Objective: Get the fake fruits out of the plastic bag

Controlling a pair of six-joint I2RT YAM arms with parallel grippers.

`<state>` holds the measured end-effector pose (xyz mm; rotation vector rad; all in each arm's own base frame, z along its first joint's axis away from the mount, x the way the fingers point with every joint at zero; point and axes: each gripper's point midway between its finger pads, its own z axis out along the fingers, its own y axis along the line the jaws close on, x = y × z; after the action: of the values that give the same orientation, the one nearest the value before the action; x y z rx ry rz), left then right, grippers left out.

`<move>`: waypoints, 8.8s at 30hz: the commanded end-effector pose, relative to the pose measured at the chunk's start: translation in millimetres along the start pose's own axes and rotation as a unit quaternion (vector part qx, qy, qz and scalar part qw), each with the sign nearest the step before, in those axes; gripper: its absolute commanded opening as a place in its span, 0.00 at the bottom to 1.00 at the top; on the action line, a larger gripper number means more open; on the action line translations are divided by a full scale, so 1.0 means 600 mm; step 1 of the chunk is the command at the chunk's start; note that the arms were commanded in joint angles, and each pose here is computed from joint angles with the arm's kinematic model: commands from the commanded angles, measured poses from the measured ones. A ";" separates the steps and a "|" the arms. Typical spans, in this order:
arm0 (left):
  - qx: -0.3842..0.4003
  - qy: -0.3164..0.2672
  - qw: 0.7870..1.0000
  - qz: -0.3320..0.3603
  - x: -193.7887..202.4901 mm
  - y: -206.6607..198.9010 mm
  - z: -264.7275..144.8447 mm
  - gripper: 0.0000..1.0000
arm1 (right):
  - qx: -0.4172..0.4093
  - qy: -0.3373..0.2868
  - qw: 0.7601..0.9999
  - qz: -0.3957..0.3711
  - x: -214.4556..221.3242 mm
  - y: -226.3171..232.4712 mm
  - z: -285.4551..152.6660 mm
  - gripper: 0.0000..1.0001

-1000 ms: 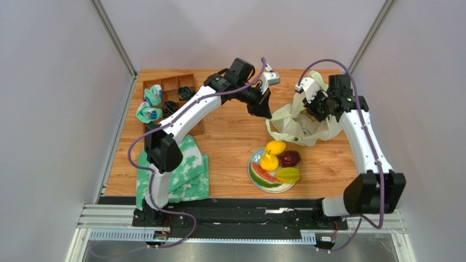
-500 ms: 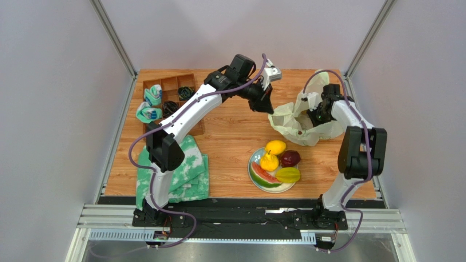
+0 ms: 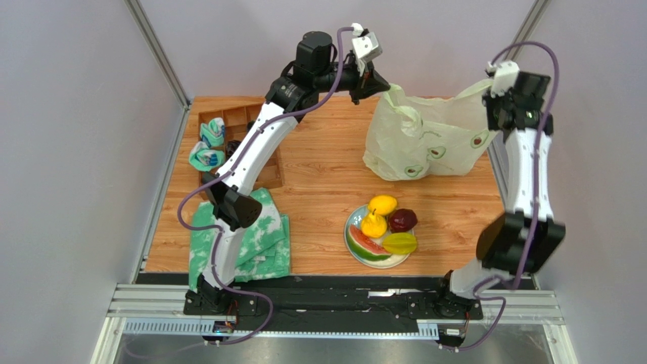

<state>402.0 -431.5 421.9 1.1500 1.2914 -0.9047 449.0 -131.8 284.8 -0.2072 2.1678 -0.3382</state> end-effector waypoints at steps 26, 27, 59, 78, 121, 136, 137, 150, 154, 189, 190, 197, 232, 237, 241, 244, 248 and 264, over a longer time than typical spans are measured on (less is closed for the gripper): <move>0.173 0.178 0.964 -0.098 0.202 -0.294 -0.112 0.00 | -0.401 -0.085 0.889 -0.206 0.107 0.356 -0.267 0.69; 0.172 0.177 0.964 -0.100 0.201 -0.292 -0.112 0.00 | -0.396 -0.057 0.896 -0.191 0.113 0.355 -0.232 0.63; 0.213 0.216 0.947 -0.108 0.253 -0.354 -0.112 0.00 | -0.249 0.102 0.963 0.018 0.119 0.429 0.333 0.83; 0.058 0.255 0.963 -0.069 0.297 -0.241 -0.056 0.00 | -0.408 -0.002 0.913 -0.020 0.027 0.405 -0.005 0.00; -0.141 0.264 0.954 -0.019 0.298 -0.017 -0.085 0.00 | -0.664 -0.027 0.709 0.234 -0.169 0.389 -0.271 0.00; -0.161 0.256 0.953 -0.024 0.285 0.014 -0.113 0.00 | -0.533 -0.011 0.841 0.094 0.029 0.402 -0.225 0.02; -0.158 0.254 0.954 -0.025 0.283 0.012 -0.112 0.00 | -0.530 -0.020 0.843 0.090 0.018 0.399 -0.221 0.02; 0.015 0.076 0.991 -0.110 0.034 -0.139 -0.141 0.97 | -0.503 -0.041 0.859 0.081 -0.027 0.379 -0.189 0.01; 0.045 0.052 0.992 -0.103 0.010 -0.146 -0.122 0.97 | -0.498 -0.044 0.863 0.076 -0.025 0.377 -0.190 0.01; 0.065 0.110 0.978 -0.165 0.234 -0.109 0.099 0.47 | -0.517 -0.048 0.852 0.068 -0.013 0.392 -0.225 0.01; 0.061 0.110 0.978 -0.166 0.232 -0.109 0.099 0.23 | -0.516 -0.047 0.853 0.067 -0.011 0.392 -0.225 0.01; 0.056 0.109 0.981 -0.152 0.214 -0.104 0.079 0.00 | -0.511 -0.043 0.856 0.063 -0.005 0.391 -0.215 0.01; 0.223 0.128 0.959 -0.114 0.098 -0.372 -0.160 0.00 | -0.443 0.021 0.891 0.096 -0.033 0.299 -0.098 1.00; 0.167 0.175 0.963 -0.119 0.157 -0.362 -0.151 0.17 | -0.458 0.016 0.886 0.072 -0.007 0.320 -0.153 1.00; 0.124 0.188 0.970 -0.093 0.150 -0.333 -0.156 0.43 | -0.468 0.005 0.884 0.003 0.041 0.349 -0.191 1.00; 0.092 0.186 0.974 -0.093 0.146 -0.311 -0.157 0.54 | -0.450 0.024 0.892 -0.028 0.089 0.362 -0.194 1.00; 0.086 0.178 0.975 -0.103 0.147 -0.291 -0.161 0.54 | -0.454 0.049 0.890 -0.009 0.112 0.376 -0.192 0.86; -0.055 0.198 0.942 -0.266 0.250 -0.138 -0.142 0.57 | -0.357 0.158 0.918 -0.069 0.154 0.421 -0.064 0.71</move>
<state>290.8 -353.1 260.9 1.0855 1.9956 -1.0024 318.0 102.8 175.1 -0.8530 2.4679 0.5648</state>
